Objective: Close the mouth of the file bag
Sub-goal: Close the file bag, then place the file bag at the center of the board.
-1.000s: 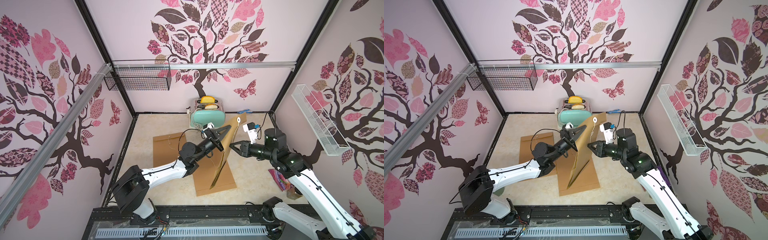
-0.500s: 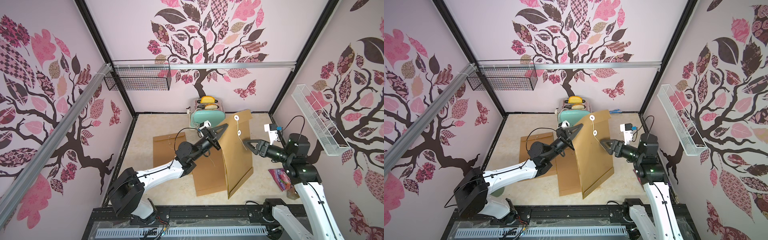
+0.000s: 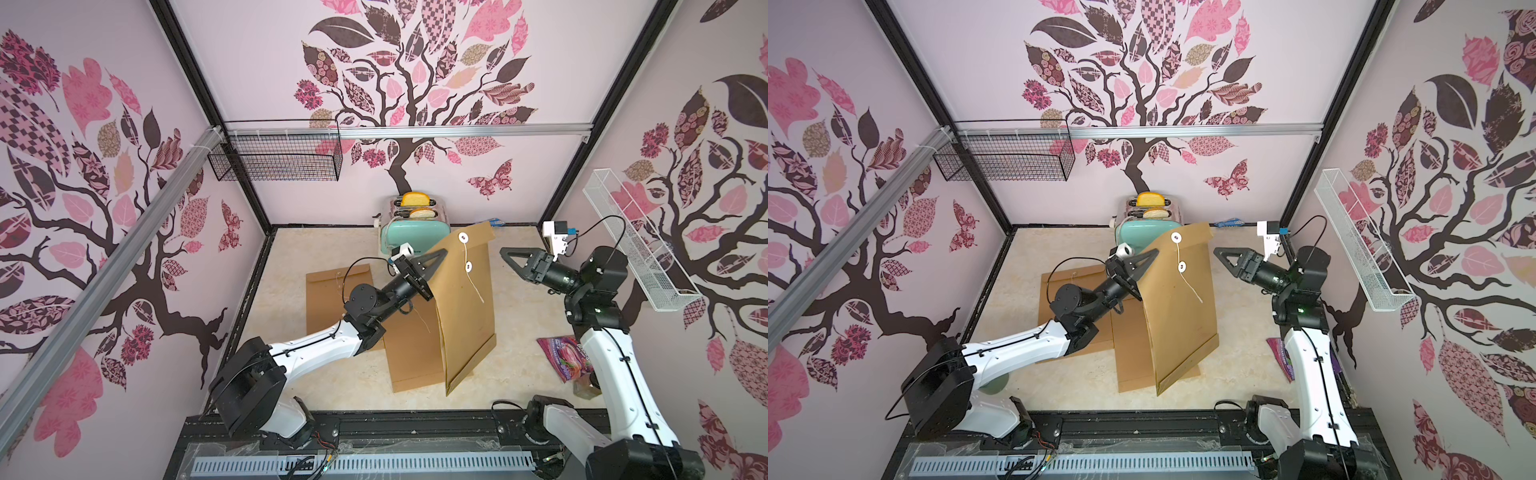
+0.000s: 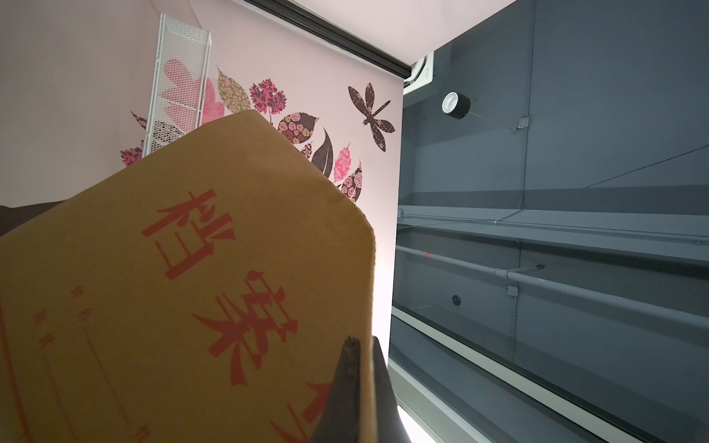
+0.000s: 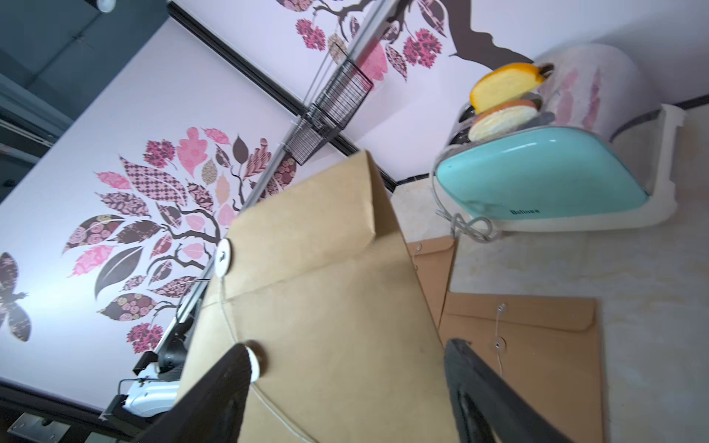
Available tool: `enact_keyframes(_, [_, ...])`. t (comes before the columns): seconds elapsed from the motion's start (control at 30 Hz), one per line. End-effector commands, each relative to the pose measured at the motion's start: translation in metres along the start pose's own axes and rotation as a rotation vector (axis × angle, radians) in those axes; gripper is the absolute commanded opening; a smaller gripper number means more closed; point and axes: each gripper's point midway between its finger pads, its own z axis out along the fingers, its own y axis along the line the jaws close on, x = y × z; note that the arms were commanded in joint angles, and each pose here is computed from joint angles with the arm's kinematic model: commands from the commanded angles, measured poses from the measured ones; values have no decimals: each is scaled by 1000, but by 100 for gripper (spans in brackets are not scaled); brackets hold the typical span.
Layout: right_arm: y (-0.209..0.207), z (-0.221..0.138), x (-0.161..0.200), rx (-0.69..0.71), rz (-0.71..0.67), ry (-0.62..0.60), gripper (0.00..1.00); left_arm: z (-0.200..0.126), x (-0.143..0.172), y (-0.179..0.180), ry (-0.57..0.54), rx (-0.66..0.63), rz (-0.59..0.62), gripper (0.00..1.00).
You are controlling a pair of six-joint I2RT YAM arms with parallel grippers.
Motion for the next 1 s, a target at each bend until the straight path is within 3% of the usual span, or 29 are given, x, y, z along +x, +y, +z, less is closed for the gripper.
enact_keyframes(0.0, [46,-2,-28,-131,-120,-52,83,-5,11,-20,46,53,9,0])
enact_keyframes(0.13, [36,6,-43,-50,-161,-14,84,-5,16,-25,70,63,10,0])
enact_keyframes(0.37, [43,26,-64,-191,-147,66,83,-9,22,-33,88,78,23,0])
enact_keyframes(0.6, [51,55,-45,-260,-161,204,80,-6,26,-38,114,99,17,0])
enact_keyframes(0.77, [48,62,-38,-286,-119,262,68,-9,26,-39,108,103,19,0])
enact_keyframes(0.97, [53,56,-27,-300,-126,286,46,-10,21,-34,100,96,14,0])
